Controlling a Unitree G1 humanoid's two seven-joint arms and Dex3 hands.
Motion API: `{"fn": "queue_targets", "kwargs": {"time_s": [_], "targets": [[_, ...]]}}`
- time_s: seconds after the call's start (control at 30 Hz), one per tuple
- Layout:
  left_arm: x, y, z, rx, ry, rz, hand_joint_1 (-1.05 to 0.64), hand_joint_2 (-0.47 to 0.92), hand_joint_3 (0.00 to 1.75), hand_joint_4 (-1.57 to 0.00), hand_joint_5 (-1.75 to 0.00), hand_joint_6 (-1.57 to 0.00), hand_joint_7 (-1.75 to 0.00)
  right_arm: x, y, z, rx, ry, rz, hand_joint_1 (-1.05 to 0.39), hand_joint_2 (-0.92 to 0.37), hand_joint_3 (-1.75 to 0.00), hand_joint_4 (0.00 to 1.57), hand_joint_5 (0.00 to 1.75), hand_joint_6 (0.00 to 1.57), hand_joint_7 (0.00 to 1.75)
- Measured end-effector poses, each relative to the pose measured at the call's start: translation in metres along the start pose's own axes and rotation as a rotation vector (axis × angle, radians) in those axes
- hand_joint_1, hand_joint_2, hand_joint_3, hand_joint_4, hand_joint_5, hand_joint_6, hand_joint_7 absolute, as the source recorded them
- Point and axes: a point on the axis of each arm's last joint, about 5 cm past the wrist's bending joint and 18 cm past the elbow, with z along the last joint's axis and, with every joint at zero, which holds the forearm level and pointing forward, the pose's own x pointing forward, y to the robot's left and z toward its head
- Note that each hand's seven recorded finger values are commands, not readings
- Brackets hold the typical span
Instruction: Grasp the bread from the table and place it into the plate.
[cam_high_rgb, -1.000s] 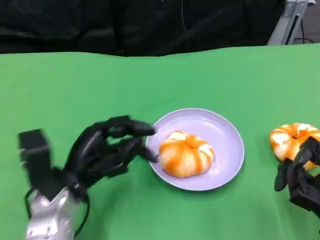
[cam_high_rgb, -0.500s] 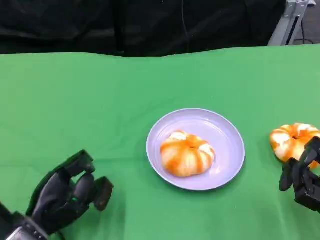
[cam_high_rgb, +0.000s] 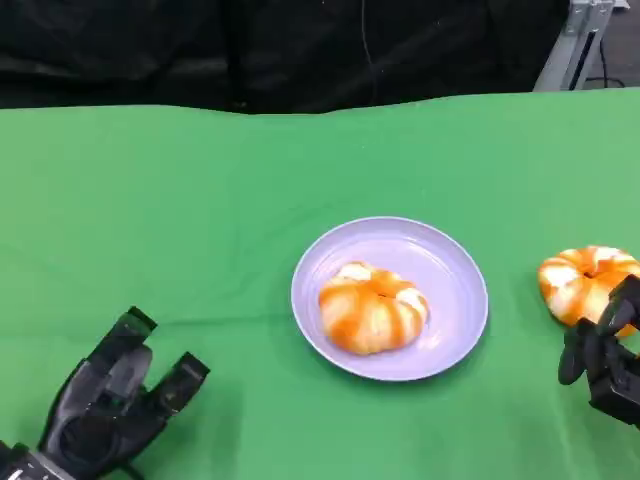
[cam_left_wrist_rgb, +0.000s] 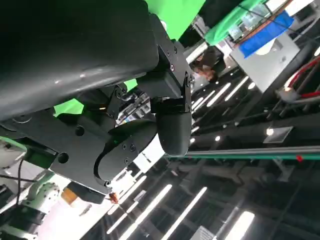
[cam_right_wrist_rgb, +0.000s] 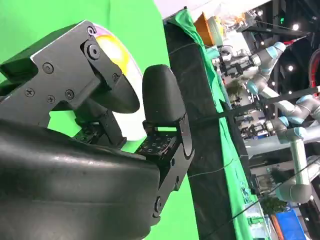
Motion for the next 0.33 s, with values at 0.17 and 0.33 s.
{"fn": "queue_targets", "kwargs": {"time_s": [0.17,0.33], "targets": [[0.0012,0.0006,0.0006,-0.01,-0.008,-0.002,-0.19,0.66,0.78,-0.81,-1.75,-0.87,-1.38,-0.0001,0.0002,-0.0002,0.001,0.0,0.0,-0.05,-0.41,-1.51,0.91,1.75,0.76,1.71],[0.0006,0.0006,0.001,-0.016,-0.015,0.0,-0.19,0.66,0.79,-0.8,-1.75,-0.84,-1.44,-0.0003,0.0002,-0.0003,0.001,0.001,-0.001,-0.04,-0.4,-1.5,0.92,1.75,0.77,1.72]]}}
